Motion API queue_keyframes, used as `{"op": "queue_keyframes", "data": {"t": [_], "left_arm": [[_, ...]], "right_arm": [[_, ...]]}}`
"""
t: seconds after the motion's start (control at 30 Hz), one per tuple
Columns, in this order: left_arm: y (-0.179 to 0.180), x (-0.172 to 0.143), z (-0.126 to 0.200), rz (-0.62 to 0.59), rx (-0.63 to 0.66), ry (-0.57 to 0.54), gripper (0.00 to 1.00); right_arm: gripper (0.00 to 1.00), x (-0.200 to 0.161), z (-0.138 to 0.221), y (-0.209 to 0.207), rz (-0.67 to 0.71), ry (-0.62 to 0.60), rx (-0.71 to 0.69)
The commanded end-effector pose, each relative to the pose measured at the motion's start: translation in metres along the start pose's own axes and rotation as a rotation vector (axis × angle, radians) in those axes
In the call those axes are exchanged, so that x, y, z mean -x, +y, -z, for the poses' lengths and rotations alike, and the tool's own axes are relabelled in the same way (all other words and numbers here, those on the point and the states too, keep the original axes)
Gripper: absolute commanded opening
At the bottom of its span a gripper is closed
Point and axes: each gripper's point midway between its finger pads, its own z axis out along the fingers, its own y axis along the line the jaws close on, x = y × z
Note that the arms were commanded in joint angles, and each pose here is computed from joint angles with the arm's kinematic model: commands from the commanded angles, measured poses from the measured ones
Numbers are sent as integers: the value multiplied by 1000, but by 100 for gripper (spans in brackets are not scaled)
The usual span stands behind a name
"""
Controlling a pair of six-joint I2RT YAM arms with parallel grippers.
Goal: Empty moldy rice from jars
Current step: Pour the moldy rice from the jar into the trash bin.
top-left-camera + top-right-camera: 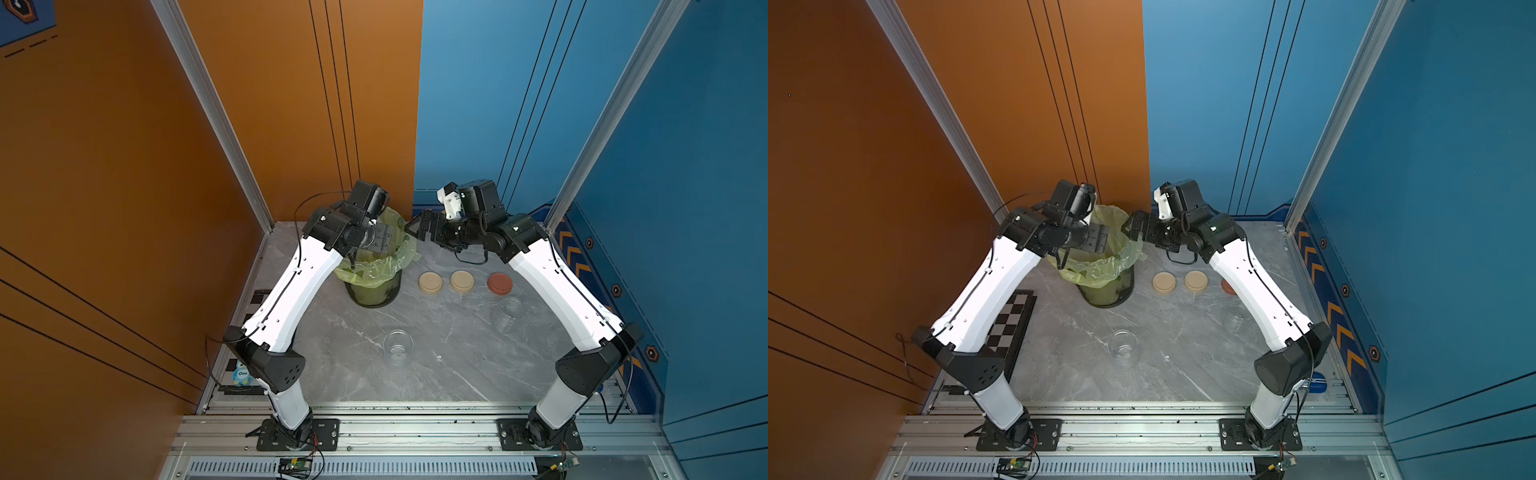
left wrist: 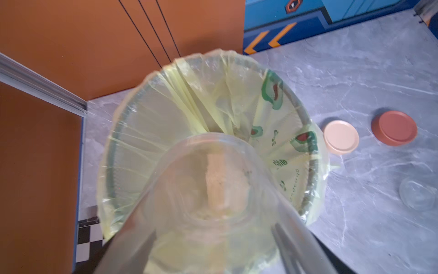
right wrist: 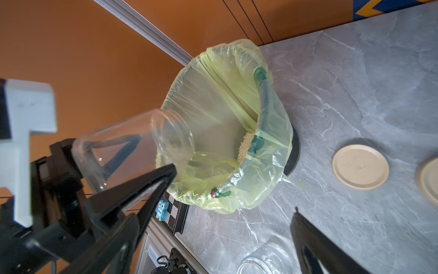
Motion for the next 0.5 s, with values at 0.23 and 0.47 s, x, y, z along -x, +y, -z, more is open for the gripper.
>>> {"op": "queue_keyframes", "data": {"t": [0.23,0.47], "left_arm": [[43,19,1,38,111,-102,0],[30,13,2,92,-71,-34,0]], "right_arm": [[100,7,10,-6,-25,-38,-18],[100,6,7,-9,-32,-30,-19]]}}
